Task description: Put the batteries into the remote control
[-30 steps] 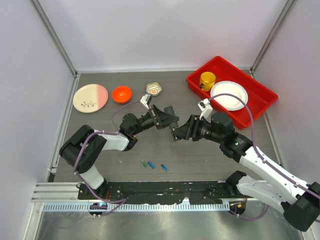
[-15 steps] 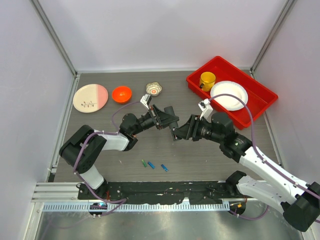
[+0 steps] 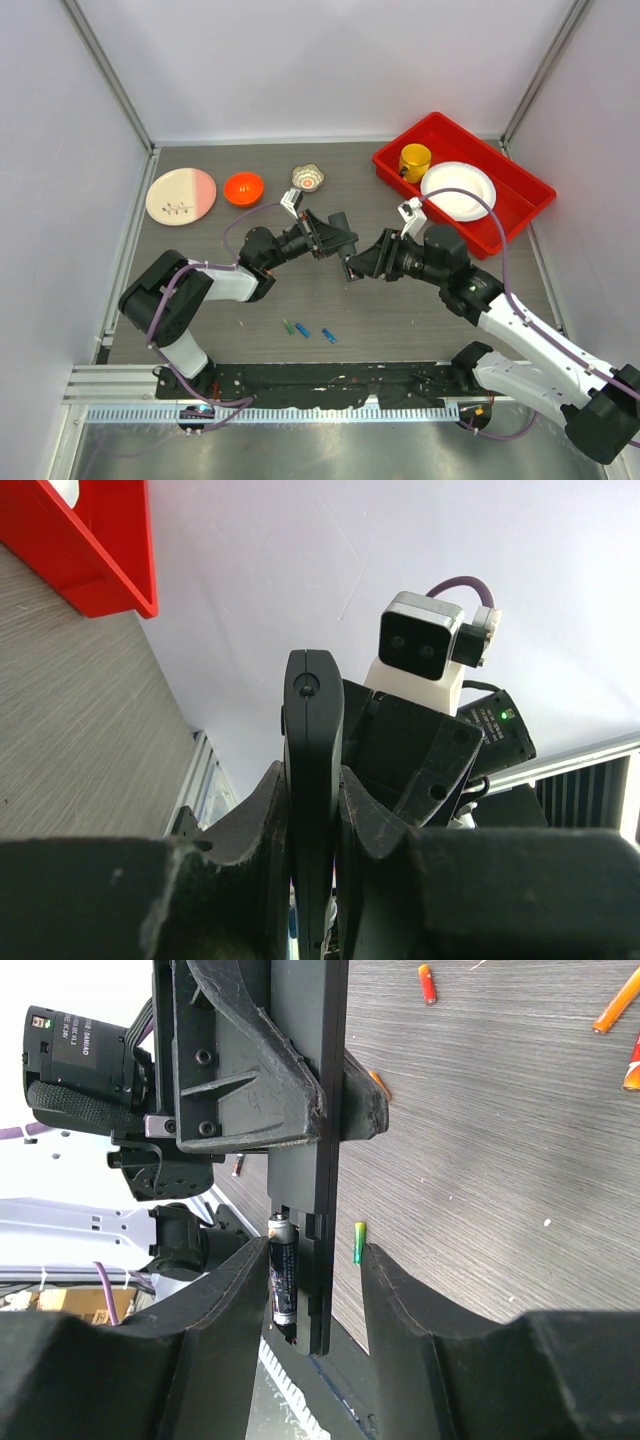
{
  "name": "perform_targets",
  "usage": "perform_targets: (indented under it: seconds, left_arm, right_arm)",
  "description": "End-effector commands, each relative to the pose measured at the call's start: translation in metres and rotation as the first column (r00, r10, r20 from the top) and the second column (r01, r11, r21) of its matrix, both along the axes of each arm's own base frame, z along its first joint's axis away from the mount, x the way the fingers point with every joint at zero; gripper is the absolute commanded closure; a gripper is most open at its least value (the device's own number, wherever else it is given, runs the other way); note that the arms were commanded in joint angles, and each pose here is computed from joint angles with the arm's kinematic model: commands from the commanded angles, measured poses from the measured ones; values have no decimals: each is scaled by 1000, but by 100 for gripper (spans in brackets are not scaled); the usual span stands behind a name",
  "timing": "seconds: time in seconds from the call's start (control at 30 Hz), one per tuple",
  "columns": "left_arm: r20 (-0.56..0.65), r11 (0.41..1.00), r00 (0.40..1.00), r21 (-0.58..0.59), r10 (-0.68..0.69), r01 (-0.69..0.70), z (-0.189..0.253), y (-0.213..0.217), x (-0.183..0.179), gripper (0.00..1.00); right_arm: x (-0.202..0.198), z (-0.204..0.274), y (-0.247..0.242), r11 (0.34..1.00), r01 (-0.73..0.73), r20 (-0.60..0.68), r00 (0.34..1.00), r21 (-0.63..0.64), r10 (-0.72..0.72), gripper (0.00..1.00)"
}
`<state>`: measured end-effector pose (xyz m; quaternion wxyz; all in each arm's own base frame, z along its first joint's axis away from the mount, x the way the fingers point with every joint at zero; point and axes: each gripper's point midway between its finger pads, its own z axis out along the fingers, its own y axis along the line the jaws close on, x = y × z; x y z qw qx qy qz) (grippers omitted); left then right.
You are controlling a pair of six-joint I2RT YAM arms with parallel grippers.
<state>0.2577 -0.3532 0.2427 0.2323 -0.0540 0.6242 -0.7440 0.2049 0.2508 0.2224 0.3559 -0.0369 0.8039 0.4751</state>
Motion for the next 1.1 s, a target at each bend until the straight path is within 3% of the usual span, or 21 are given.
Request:
perform_targets:
  seconds: [0.0, 0.57, 0.87, 1.0, 1.07]
  left_arm:
    - [261, 980, 965, -197, 23, 30, 78, 16, -20, 100]
    - [278, 973, 959, -229, 53, 13, 93, 20, -19, 100]
    - [279, 973, 959, -232, 53, 14, 94, 20, -19, 100]
    - [279, 973, 959, -232, 55, 12, 94, 20, -19, 100]
    - [278, 973, 959, -230, 56, 10, 93, 20, -19, 100]
  right_arm:
    - [1, 8, 3, 999, -11, 25, 1000, 40, 10, 55]
    - [1, -3, 9, 997, -27, -7, 1000, 69, 27, 67]
    - [-1, -5, 13, 995, -45, -21, 999, 91, 47, 79]
    - [-1, -7, 14, 995, -47, -25, 998, 92, 50, 79]
    - [-1, -4, 14, 994, -46, -23, 999, 100, 49, 69]
